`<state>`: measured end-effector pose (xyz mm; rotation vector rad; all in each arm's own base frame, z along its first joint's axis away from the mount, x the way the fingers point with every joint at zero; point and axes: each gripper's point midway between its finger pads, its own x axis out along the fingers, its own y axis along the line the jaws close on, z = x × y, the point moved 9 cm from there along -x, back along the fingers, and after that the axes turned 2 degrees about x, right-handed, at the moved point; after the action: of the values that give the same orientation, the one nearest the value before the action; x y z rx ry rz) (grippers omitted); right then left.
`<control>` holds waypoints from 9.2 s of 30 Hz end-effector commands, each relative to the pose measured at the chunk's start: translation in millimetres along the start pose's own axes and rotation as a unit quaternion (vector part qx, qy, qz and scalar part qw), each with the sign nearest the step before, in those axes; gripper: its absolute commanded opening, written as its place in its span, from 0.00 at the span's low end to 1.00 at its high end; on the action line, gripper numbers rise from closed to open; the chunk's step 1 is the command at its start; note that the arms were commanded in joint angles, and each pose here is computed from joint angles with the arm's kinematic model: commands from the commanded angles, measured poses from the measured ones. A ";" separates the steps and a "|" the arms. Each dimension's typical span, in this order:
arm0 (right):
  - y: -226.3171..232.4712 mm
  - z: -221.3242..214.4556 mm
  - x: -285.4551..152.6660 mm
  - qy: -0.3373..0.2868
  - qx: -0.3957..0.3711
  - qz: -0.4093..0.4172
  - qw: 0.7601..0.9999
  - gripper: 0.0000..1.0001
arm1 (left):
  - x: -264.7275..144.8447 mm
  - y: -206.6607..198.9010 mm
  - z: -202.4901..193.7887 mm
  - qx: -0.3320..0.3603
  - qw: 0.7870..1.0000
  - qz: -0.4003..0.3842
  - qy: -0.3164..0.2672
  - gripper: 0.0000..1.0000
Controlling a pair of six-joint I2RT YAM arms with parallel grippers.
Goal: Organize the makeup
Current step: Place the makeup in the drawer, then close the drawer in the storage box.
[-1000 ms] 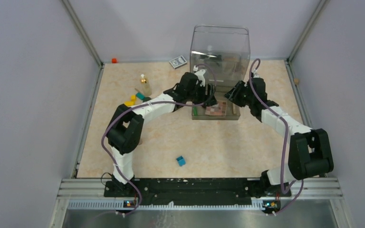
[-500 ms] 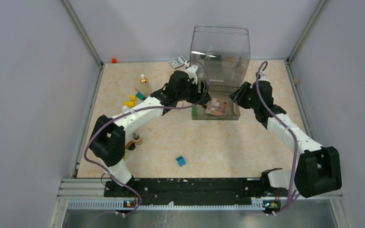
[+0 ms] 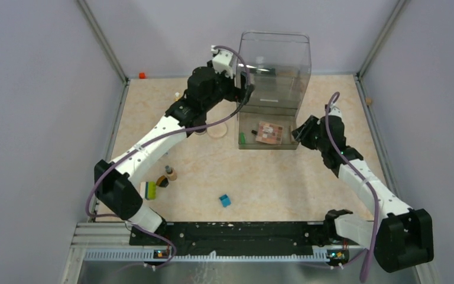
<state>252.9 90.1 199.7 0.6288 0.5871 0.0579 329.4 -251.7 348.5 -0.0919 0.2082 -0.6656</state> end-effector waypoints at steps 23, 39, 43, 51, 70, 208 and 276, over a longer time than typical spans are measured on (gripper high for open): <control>-5.8 -5.7 -37.1 -0.018 -0.018 0.008 1.000 0.39 | 105.2 101.4 99.4 0.013 0.989 -0.010 -0.149 0.84; -10.6 -11.0 -42.4 -0.016 -0.018 0.005 1.000 0.39 | 128.5 110.0 62.9 0.007 0.996 0.004 -0.092 0.63; -11.6 -12.3 -43.0 -0.014 -0.018 0.004 1.000 0.39 | 129.8 103.7 61.7 0.016 0.996 0.003 -0.085 0.54; -11.6 -12.5 -45.5 -0.018 -0.017 0.007 1.000 0.39 | 127.6 87.9 58.1 0.037 0.997 0.003 -0.069 0.39; -13.0 -25.9 -38.4 -0.013 0.008 0.048 0.999 0.38 | 116.6 58.8 48.7 0.060 0.997 0.041 -0.017 0.09; 37.8 -92.4 115.3 -0.210 -0.413 -0.190 0.866 0.00 | 92.4 21.1 20.5 0.056 0.991 0.108 0.045 0.00; 2.8 -25.4 75.2 -0.093 0.274 0.247 0.925 0.47 | 49.5 7.5 24.8 -0.019 0.992 0.099 0.074 0.46</control>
<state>295.6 118.2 130.2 1.1823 0.3463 0.1956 394.6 -280.9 367.8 -0.0954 0.2933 -0.4363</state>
